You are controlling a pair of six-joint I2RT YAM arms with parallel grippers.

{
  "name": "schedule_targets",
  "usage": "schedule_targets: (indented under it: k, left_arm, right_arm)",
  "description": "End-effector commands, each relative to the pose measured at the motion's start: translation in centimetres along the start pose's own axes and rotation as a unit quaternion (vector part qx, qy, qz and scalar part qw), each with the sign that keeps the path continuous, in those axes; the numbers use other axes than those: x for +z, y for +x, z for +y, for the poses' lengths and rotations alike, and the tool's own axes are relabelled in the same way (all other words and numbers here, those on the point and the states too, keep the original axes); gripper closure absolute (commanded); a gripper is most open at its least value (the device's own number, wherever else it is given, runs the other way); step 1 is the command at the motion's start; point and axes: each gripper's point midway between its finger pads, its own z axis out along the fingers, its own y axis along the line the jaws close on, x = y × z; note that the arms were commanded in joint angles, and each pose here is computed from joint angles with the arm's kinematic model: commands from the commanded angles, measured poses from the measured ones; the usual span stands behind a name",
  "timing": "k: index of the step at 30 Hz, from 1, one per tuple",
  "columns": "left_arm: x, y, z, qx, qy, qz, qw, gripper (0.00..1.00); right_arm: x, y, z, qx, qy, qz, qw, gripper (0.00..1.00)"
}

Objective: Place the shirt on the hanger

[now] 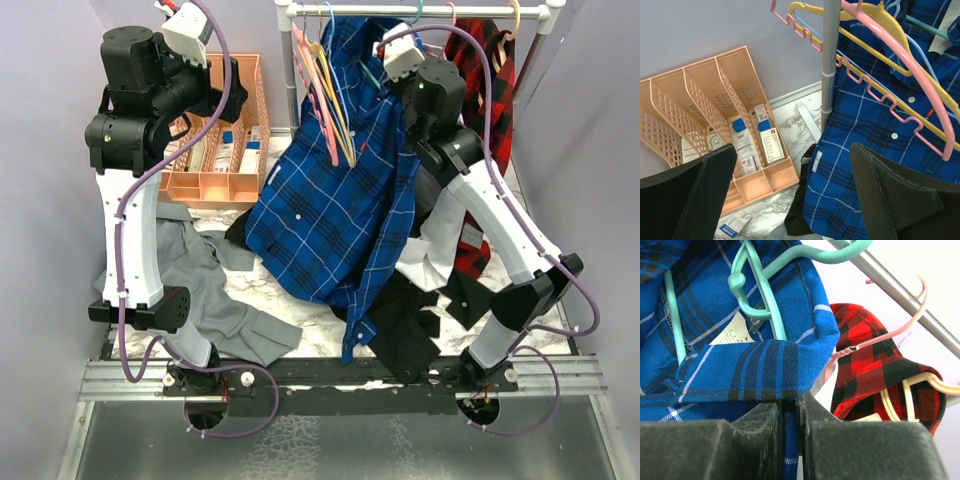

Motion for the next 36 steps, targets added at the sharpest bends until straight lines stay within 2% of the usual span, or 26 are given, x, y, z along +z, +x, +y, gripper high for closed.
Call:
schedule_targets:
  k: [1,5,11,18,28,29,30,32,33,34,36]
  left_arm:
    - [-0.3,0.0,-0.6,0.002,0.016,-0.002,1.000,0.02]
    - [-0.2,0.3,-0.8,0.001,0.022,0.003,1.000,0.02]
    - [-0.1,0.5,-0.9,0.001,0.026,0.005,1.000,0.04]
    - [0.5,1.2,-1.0,-0.002,0.033,0.015,0.999,0.04]
    - [0.8,1.5,-1.1,-0.003,0.038,0.018,0.999,0.04]
    - [0.8,1.5,-1.2,-0.004,0.040,0.018,0.999,0.05]
    - [0.9,1.5,-1.2,-0.004,0.042,0.019,0.999,0.05]
    - [0.9,1.6,-1.2,-0.005,0.044,0.020,0.999,0.05]
    - [0.9,1.7,-1.3,-0.006,0.045,0.021,0.999,0.05]
    - [1.0,1.7,-1.3,-0.007,0.046,0.021,0.999,0.05]
    - [1.1,1.8,-1.4,-0.009,0.049,0.022,0.999,0.05]
  right_arm:
    - [0.0,-2.6,-4.2,0.041,0.056,-0.033,0.997,0.99]
    - [0.8,-2.2,-4.3,0.043,0.058,-0.028,0.997,0.99]
    - [1.9,0.7,-0.8,0.035,0.014,0.001,0.999,0.99]
    - [1.8,2.9,1.3,0.037,-0.015,0.021,0.999,0.99]
    - [0.9,4.2,1.8,0.053,-0.024,0.028,0.998,0.99]
    - [0.6,4.0,1.4,0.057,-0.021,0.025,0.998,0.96]
    - [0.4,3.8,1.1,0.060,-0.017,0.021,0.998,0.86]
    - [-0.2,3.3,-0.3,0.075,0.003,0.011,0.997,0.49]
    - [-0.6,2.9,-1.0,0.087,0.014,0.006,0.996,0.34]
    - [-1.0,2.5,-2.0,0.102,0.029,0.000,0.994,0.25]
    - [-2.1,1.7,-4.5,0.145,0.072,-0.007,0.987,0.23]
